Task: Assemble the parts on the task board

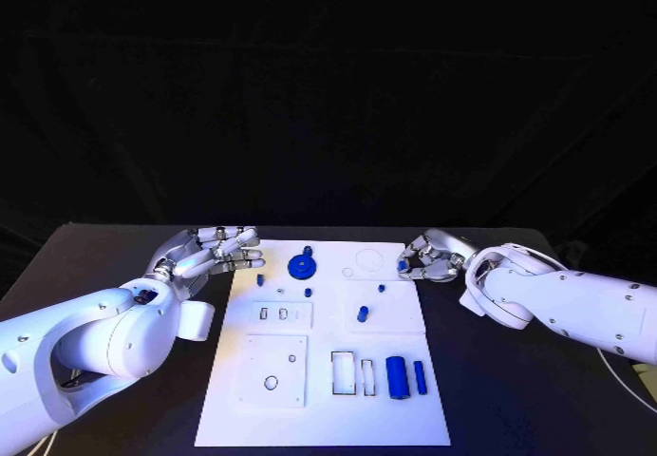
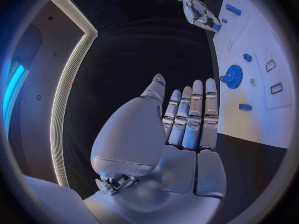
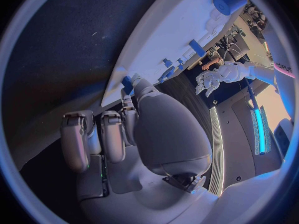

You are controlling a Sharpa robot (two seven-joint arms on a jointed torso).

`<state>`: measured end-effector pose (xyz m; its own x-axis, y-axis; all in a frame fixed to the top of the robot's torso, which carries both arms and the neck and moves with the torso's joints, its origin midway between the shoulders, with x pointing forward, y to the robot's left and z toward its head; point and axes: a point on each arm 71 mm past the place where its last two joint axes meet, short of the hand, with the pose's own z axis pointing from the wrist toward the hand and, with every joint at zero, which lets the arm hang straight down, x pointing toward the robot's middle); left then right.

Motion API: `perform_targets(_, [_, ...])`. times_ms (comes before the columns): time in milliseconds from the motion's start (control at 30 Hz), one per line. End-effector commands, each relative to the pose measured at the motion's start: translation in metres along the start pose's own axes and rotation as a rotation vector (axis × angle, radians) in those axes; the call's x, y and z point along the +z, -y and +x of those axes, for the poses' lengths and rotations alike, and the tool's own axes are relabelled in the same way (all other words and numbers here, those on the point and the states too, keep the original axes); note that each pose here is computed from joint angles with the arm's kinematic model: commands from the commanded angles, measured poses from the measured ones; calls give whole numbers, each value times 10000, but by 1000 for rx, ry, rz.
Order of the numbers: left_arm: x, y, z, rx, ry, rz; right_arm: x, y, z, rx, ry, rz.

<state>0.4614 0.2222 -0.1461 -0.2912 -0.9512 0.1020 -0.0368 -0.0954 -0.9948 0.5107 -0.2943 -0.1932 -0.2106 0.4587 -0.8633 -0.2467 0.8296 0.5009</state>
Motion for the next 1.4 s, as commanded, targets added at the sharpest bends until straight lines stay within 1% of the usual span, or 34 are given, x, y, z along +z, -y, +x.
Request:
perform_targets(33, [1,9,21,-7,-21,3,1,-10,-24,-9,41,-11])
perform_targets(300, [0,9,17,-7,-20,3,1,-49,-32,-1,74,-16])
perform_targets(467, [1,8,5,-6,-18,2,-23,-171,-18,15,86,-24])
perform_targets(567, [2,7,-3,-6,-17,1,-32,-324,-11,20,81,-40])
perform_targets(700, [11,3,-9,-5,-15,1,-28,-681,32,10,62,-86])
perform_targets(833, [27,-4,-11,-5,-14,-1,7,-1067,150,-19,32,-140])
perform_targets(1033, [58,-16,-1,-5,-13,-1,101,-1568,422,-65,-28,-219])
perform_targets(1200, [71,-21,2,-5,-13,-2,155,-1755,594,-112,-57,-246])
perform_targets(1400, [77,-24,4,-5,-12,-2,177,-1863,790,-162,-91,-255])
